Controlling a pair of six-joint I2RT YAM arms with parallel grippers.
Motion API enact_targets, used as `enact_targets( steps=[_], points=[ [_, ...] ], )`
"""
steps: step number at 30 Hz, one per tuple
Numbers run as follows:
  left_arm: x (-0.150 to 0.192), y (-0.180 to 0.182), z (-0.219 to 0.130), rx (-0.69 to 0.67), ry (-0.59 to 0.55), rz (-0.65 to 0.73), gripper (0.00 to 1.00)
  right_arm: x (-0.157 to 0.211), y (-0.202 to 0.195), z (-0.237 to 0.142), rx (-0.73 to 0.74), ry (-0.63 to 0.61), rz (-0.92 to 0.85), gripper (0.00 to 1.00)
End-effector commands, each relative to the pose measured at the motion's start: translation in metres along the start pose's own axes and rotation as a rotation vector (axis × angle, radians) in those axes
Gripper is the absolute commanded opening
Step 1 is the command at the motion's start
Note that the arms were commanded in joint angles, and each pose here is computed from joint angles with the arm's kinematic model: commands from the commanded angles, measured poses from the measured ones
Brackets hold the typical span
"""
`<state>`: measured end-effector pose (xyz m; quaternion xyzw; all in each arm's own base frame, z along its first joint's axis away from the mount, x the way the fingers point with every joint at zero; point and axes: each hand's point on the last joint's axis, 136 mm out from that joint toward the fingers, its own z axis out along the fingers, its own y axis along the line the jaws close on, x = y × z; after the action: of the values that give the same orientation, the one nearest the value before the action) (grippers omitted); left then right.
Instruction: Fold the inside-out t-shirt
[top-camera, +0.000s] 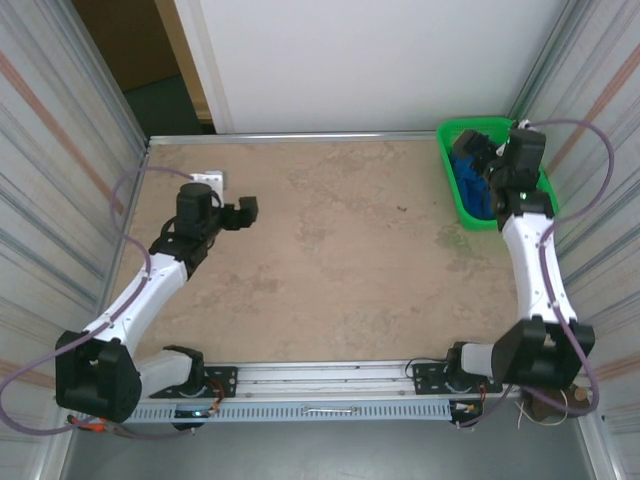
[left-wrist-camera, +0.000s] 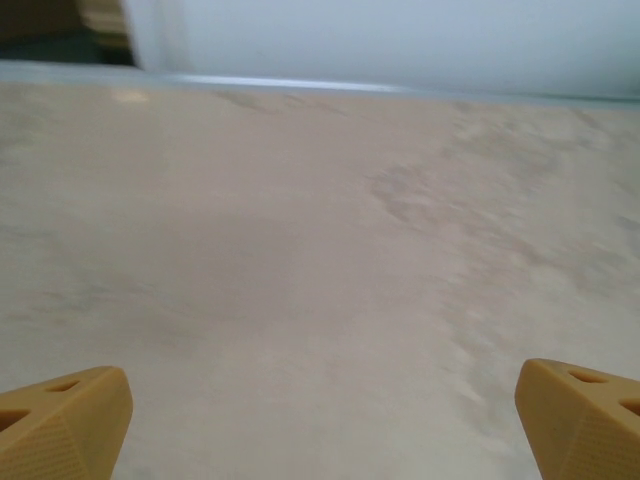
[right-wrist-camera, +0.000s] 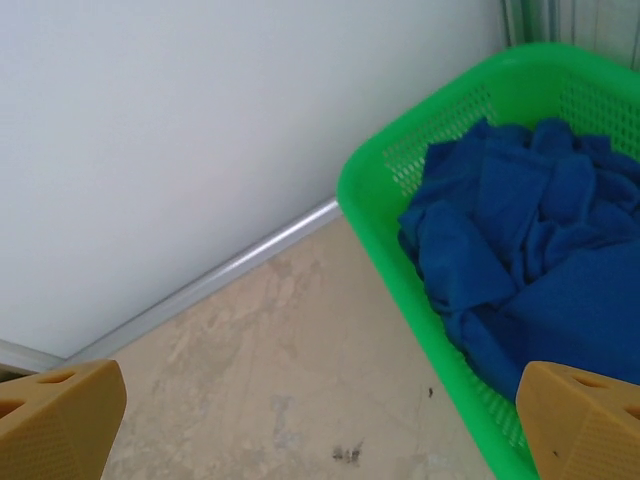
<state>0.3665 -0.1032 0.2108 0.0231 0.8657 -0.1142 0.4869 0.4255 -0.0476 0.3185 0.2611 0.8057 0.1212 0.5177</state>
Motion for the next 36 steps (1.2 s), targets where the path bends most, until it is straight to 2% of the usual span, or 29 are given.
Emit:
enact_targets(
  steps=[1, 7, 12, 17, 23, 26, 28, 29, 31, 32, 33, 34, 36],
  points=[
    [0.029, -0.04, -0.007, 0.148, 0.145, -0.099, 0.99, 0.026, -0.038, 0.02, 0.178, 0.189, 0.098, 0.97],
    [0.035, -0.084, 0.002, 0.27, 0.191, -0.077, 0.99, 0.035, -0.081, 0.081, 0.341, 0.315, 0.199, 0.92],
    [0.039, -0.09, 0.01, 0.288, 0.223, -0.085, 0.99, 0.055, -0.113, 0.123, 0.485, 0.403, 0.204, 0.92],
    [0.048, -0.094, 0.019, 0.302, 0.262, -0.096, 0.99, 0.061, -0.141, 0.151, 0.615, 0.391, 0.208, 0.94],
    [0.061, -0.095, 0.028, 0.299, 0.312, -0.122, 0.99, 0.075, -0.151, 0.187, 0.606, 0.442, 0.237, 0.97],
    [0.062, -0.097, 0.029, 0.298, 0.32, -0.121, 0.99, 0.082, -0.141, 0.211, 0.516, 0.482, 0.243, 0.92],
    [0.062, -0.097, 0.029, 0.295, 0.324, -0.121, 0.99, 0.087, -0.137, 0.222, 0.472, 0.517, 0.263, 0.85],
    [0.062, -0.098, 0.029, 0.296, 0.324, -0.122, 0.99, 0.09, -0.137, 0.225, 0.451, 0.533, 0.285, 0.77],
    [0.063, -0.099, 0.027, 0.296, 0.326, -0.127, 0.99, 0.095, -0.138, 0.228, 0.403, 0.567, 0.349, 0.47],
    [0.063, -0.099, 0.026, 0.301, 0.327, -0.13, 0.99, 0.095, -0.138, 0.228, 0.374, 0.576, 0.386, 0.22],
    [0.062, -0.1, 0.025, 0.307, 0.326, -0.133, 0.99, 0.09, -0.134, 0.227, 0.338, 0.573, 0.405, 0.09],
    [0.063, -0.1, 0.024, 0.311, 0.325, -0.136, 0.99, 0.083, -0.129, 0.224, 0.308, 0.558, 0.408, 0.01],
    [0.063, -0.101, 0.022, 0.317, 0.319, -0.142, 0.99, 0.058, -0.114, 0.214, 0.243, 0.492, 0.402, 0.0]
  ],
)
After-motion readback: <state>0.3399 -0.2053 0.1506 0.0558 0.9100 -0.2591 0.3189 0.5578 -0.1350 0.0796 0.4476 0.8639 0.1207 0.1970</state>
